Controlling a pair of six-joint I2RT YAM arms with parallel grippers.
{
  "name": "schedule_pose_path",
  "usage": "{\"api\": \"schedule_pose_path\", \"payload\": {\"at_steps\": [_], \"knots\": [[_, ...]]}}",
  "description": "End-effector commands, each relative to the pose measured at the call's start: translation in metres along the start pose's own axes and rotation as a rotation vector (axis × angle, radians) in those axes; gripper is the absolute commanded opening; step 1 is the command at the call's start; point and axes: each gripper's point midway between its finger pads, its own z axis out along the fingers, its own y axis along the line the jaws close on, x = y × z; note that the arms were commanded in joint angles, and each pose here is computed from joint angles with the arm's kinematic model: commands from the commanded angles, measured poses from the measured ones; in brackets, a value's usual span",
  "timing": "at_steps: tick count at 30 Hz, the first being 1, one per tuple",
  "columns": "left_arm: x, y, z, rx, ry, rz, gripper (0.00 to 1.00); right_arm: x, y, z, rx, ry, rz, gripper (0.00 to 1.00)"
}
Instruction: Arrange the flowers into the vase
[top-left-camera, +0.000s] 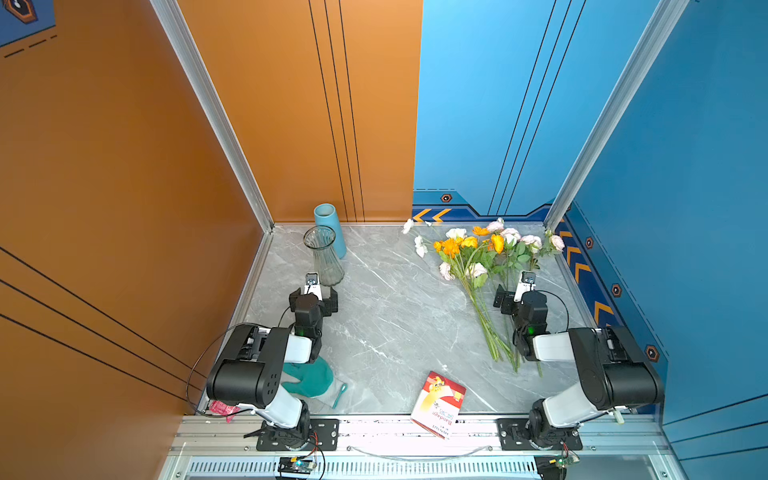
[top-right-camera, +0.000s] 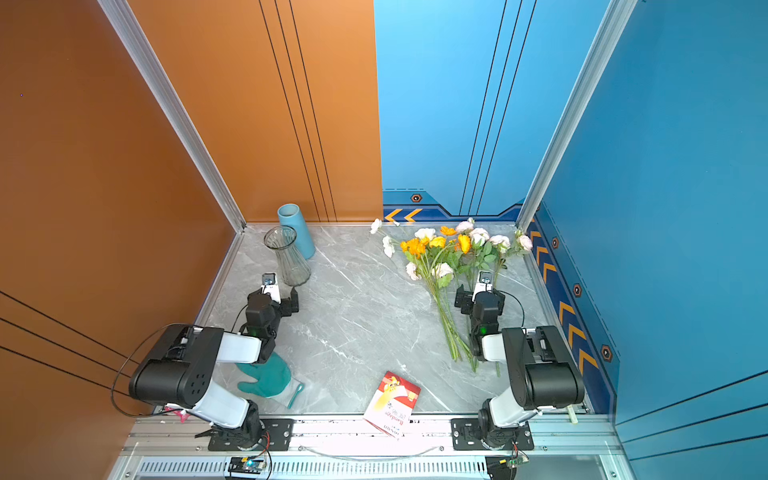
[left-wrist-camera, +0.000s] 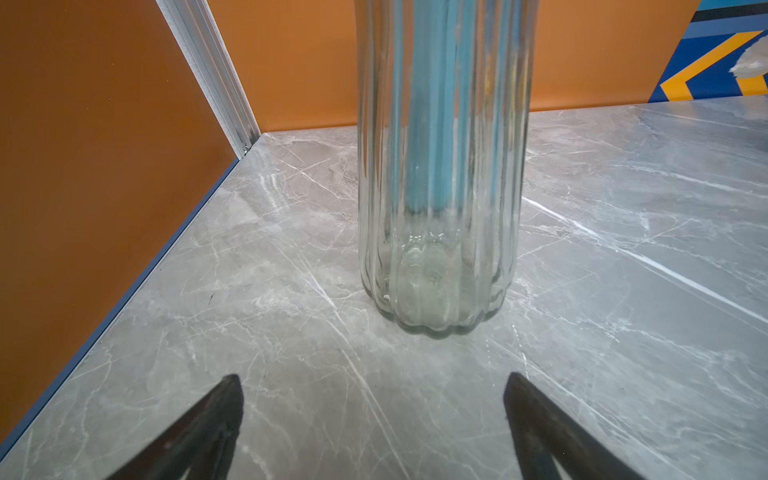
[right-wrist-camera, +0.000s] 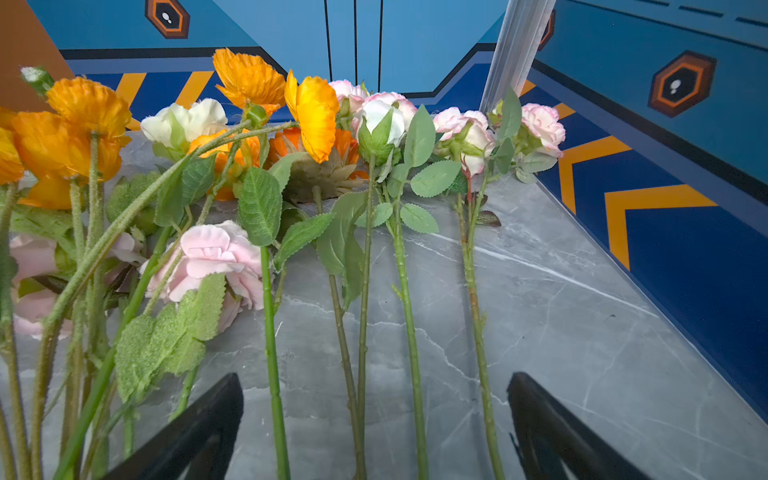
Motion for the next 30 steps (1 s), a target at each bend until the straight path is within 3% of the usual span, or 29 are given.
{"api": "schedule_pose_path", "payload": {"at_steps": [1, 22, 30], "knots": [[-0.003, -0.002, 0.003, 0.016, -0.003, 0.009, 0.98, -0.006, 0.003, 0.001, -0.007, -0.013, -0.001, 1.00], [-0.003, -0.006, 0.005, 0.080, 0.008, -0.010, 0.98, -0.007, 0.002, 0.000, -0.027, -0.025, 0.018, 1.00], [-0.019, -0.006, -0.015, 0.093, -0.053, -0.005, 0.98, -0.033, 0.009, -0.030, -0.055, -0.076, -0.009, 1.00]]}}
